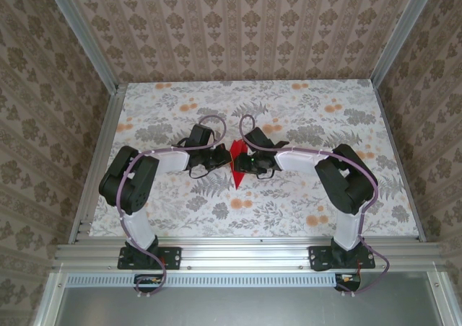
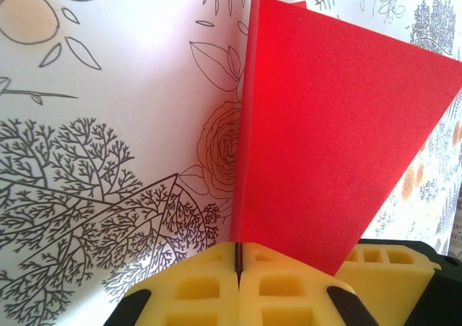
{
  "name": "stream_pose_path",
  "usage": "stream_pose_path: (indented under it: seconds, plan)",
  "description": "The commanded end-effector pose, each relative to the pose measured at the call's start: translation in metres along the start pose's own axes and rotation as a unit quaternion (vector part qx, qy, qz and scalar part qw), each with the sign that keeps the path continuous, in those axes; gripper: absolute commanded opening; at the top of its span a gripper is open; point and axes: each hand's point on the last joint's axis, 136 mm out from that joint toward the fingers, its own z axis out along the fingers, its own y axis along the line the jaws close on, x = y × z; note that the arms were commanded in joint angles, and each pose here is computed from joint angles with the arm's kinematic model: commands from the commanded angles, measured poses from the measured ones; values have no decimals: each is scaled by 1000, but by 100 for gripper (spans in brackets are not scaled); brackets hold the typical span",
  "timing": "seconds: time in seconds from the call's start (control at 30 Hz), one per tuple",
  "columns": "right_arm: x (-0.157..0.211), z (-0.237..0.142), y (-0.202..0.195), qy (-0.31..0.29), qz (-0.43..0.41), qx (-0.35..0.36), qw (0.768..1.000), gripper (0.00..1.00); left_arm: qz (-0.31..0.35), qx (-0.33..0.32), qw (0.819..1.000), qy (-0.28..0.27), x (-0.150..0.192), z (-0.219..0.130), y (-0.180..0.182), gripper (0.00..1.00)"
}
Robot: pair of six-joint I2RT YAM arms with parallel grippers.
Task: Fold a paper plane with a square sheet of paper (pick it up from the middle)
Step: Move a paper plane to the center of the table.
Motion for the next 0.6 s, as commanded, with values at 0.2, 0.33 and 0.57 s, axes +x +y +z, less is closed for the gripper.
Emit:
stream_pose_path:
  seconds: [0.2, 0.33, 0.57]
  plan:
    - [0, -8, 10, -40, 82, -13, 996, 42, -9, 4, 1000, 7, 2, 0, 3, 0]
    - [7, -5, 11, -57, 88, -6, 994, 41, -11, 4, 1000, 6, 2, 0, 3, 0]
    - [10, 5, 8, -54, 86, 9, 995, 38, -11, 7, 1000, 9, 3, 0, 3, 0]
